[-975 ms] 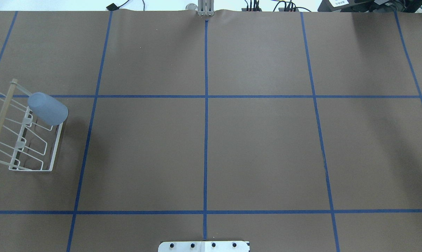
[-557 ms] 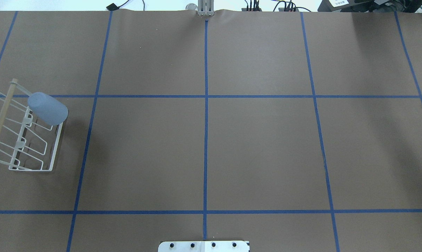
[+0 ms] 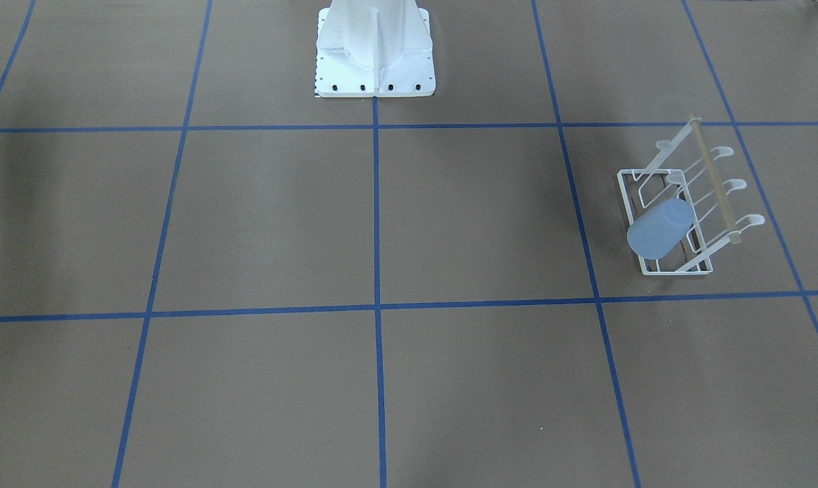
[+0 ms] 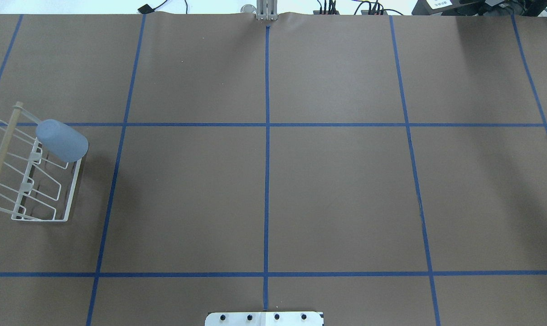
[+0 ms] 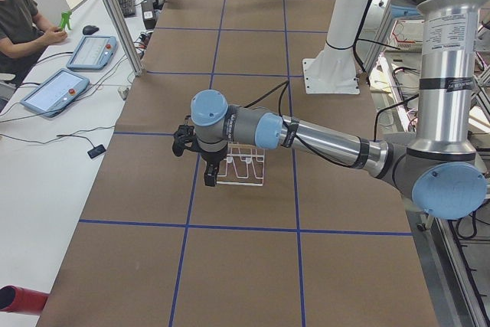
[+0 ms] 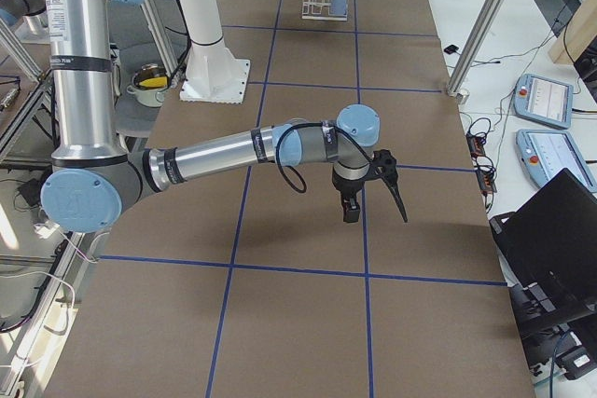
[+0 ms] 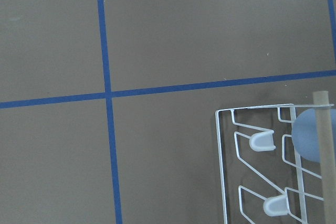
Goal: Hang cup on cup holder
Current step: 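Open the left gripper and withdraw it from the hung cup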
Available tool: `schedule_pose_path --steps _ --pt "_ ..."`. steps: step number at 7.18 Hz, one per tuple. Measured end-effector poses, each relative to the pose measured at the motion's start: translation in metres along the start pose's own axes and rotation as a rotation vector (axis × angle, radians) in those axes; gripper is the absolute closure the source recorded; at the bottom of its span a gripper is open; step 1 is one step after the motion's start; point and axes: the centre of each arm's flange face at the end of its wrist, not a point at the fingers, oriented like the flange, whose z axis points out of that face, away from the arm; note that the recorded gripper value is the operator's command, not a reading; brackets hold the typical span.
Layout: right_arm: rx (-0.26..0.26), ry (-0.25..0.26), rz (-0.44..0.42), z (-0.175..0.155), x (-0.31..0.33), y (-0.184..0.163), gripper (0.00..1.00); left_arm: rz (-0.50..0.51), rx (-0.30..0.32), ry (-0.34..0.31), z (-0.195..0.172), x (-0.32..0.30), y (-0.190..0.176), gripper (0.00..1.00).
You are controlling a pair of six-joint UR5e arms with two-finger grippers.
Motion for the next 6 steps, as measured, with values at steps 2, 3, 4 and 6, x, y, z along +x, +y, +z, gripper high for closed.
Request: schedule_pose_path --steps 2,3,4,6 --pt "-0.002 0.041 0.001 0.0 0.006 0.015 0.0 -0.022 -0.018 -0.001 0.007 -0.01 0.012 0.01" --pt "-0.005 0.06 0.002 0.0 0.009 0.022 0.0 -0.028 -0.022 -0.002 0.008 -0.013 0.014 0.01" --pt "-0.009 0.064 0.003 0.002 0.011 0.026 0.0 -0.038 -0.026 -0.002 0.011 -0.016 0.014 0.01" --pt "-0.008 0.065 0.002 0.0 0.01 0.03 0.0 -0.064 -0.032 -0.002 0.014 -0.02 0.015 0.01"
